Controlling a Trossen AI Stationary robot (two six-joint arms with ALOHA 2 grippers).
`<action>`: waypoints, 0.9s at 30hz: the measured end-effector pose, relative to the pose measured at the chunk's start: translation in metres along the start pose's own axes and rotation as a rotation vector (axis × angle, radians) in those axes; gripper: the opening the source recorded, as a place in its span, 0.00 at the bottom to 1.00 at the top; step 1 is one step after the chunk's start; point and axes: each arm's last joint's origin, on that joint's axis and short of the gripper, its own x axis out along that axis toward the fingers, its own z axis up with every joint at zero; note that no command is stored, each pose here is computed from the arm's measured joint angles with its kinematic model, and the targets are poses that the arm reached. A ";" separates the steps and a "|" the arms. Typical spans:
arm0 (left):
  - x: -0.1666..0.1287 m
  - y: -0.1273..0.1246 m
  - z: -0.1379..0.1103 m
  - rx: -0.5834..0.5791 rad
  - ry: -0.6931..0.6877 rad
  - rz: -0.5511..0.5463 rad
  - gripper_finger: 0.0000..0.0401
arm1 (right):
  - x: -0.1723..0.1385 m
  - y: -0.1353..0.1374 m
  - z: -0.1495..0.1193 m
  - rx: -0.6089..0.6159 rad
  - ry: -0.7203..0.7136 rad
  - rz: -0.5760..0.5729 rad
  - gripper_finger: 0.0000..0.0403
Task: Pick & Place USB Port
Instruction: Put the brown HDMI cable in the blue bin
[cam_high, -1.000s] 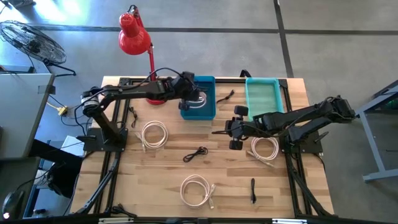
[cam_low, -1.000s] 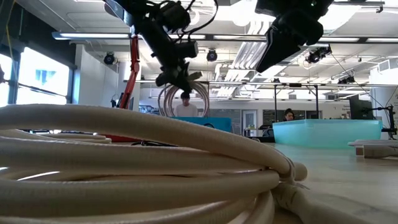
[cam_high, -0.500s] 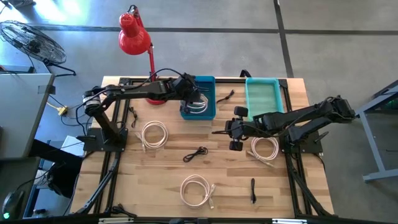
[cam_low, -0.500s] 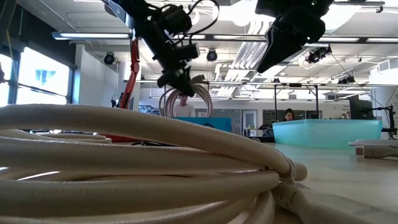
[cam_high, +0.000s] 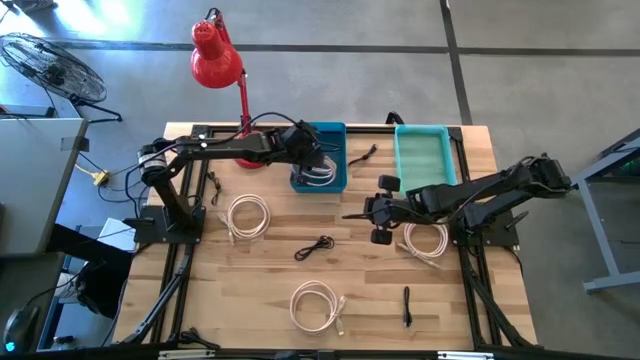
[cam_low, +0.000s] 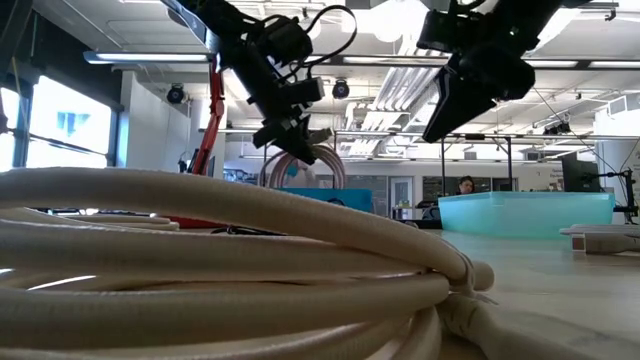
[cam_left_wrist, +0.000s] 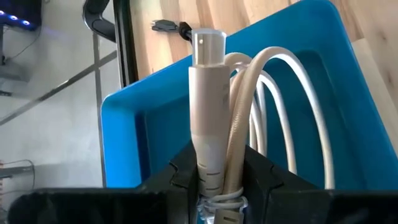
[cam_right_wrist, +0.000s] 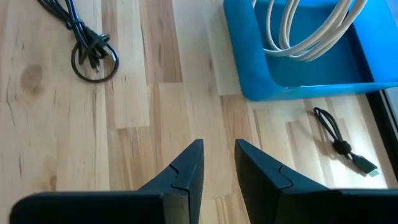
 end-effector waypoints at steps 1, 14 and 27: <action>0.000 0.000 0.000 0.000 0.000 0.000 0.18 | 0.000 0.000 0.000 0.000 0.000 0.000 0.21; 0.000 0.001 0.000 -0.001 -0.003 0.008 0.18 | 0.000 0.000 0.002 0.007 -0.017 0.003 0.21; 0.000 0.002 0.001 -0.004 0.001 0.040 0.45 | 0.000 0.002 0.002 0.006 -0.014 0.044 0.21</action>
